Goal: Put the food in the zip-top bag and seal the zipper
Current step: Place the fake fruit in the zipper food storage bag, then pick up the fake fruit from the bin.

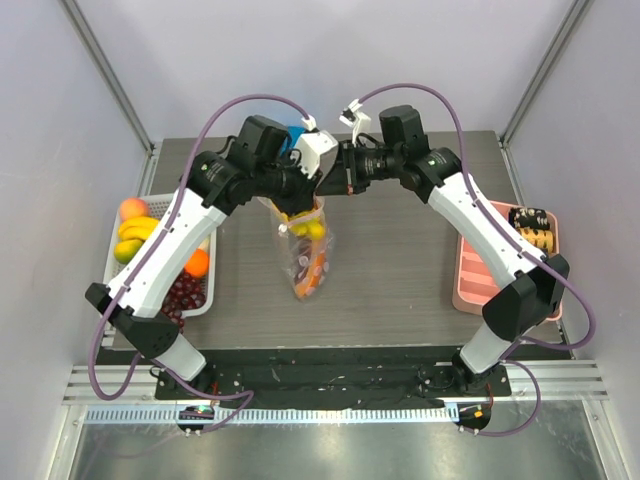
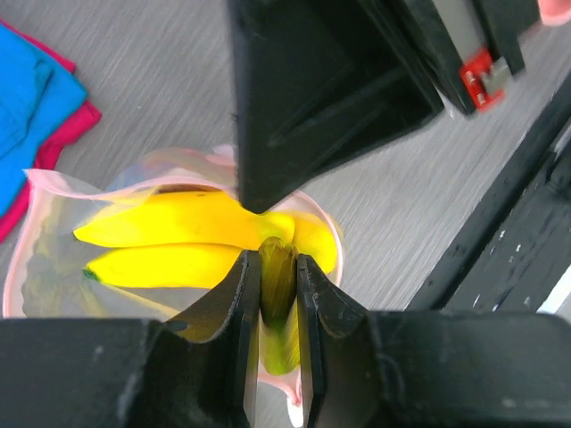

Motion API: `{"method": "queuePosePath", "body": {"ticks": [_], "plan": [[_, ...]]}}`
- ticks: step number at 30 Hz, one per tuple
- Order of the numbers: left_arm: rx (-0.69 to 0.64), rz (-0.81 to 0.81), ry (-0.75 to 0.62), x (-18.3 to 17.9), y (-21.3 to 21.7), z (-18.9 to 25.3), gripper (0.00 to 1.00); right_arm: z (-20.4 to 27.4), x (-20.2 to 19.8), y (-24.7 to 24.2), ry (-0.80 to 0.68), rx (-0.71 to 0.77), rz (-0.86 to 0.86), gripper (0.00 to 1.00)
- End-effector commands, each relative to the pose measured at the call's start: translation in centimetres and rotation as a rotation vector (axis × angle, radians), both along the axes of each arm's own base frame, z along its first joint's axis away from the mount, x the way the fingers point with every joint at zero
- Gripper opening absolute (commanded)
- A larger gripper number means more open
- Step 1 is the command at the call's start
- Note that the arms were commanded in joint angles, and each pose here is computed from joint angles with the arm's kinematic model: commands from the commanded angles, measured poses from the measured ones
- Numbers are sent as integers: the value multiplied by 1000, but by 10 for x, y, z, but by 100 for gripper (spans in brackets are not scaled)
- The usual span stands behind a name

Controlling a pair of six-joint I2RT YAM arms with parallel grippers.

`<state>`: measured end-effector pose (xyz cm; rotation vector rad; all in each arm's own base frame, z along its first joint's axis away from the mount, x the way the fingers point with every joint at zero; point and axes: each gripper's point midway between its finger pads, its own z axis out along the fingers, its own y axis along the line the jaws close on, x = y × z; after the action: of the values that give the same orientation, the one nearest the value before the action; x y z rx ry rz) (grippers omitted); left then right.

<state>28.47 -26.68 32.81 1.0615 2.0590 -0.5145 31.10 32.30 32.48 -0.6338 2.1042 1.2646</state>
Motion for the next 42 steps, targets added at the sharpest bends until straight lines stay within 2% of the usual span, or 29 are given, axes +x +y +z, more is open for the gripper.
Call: {"method": "queuePosePath", "body": {"ticks": [1, 7, 10, 12, 13, 14, 17, 20, 24, 26, 29, 31, 36, 37, 39, 41, 42], "plan": [[38, -137, -64, -13, 3, 13, 0, 30, 1, 4, -93, 47, 35, 1], [122, -322, -15, -44, 9, 1, 2, 31, 9, 7, -100, 47, 33, 1], [102, -362, -11, -56, 10, 2, 18, 33, 11, 9, -103, 52, 37, 1], [101, -343, -48, -52, 12, 5, 35, 36, 11, 8, -111, 54, 38, 1], [96, -330, -76, -51, 15, 11, 47, 35, 12, 7, -108, 53, 35, 1], [96, -309, -94, -49, 17, 14, 68, 35, 12, 7, -109, 53, 37, 1], [74, -224, -161, -40, 23, 31, 86, 35, 9, 8, -105, 53, 44, 1], [29, -185, -205, -42, 28, 47, 94, 34, 7, 7, -100, 53, 48, 1], [-86, -69, -267, -37, 44, 75, 100, 34, 6, 7, -100, 52, 52, 1], [-180, 24, -233, -33, 55, 87, 100, 31, 5, 6, -93, 48, 51, 1], [-271, 226, -162, -10, 93, 88, 100, 28, 2, 4, -94, 42, 52, 1], [-268, 377, -149, 7, 132, 80, 100, 23, 0, 2, -87, 32, 51, 1], [-168, 645, 34, 31, 206, 18, 99, 12, -4, -1, -75, 9, 51, 1], [-145, 758, 70, 36, 240, 3, 98, 9, -4, -2, -67, 4, 50, 1], [-125, 906, 146, 38, 276, -17, 96, 7, -7, -3, -65, -1, 54, 1], [-111, 1066, 160, 36, 316, -29, 100, 4, -7, -4, -65, -7, 53, 1], [-65, 1231, 143, 32, 343, -34, 100, 4, -7, -4, -66, -9, 53, 1]]}}
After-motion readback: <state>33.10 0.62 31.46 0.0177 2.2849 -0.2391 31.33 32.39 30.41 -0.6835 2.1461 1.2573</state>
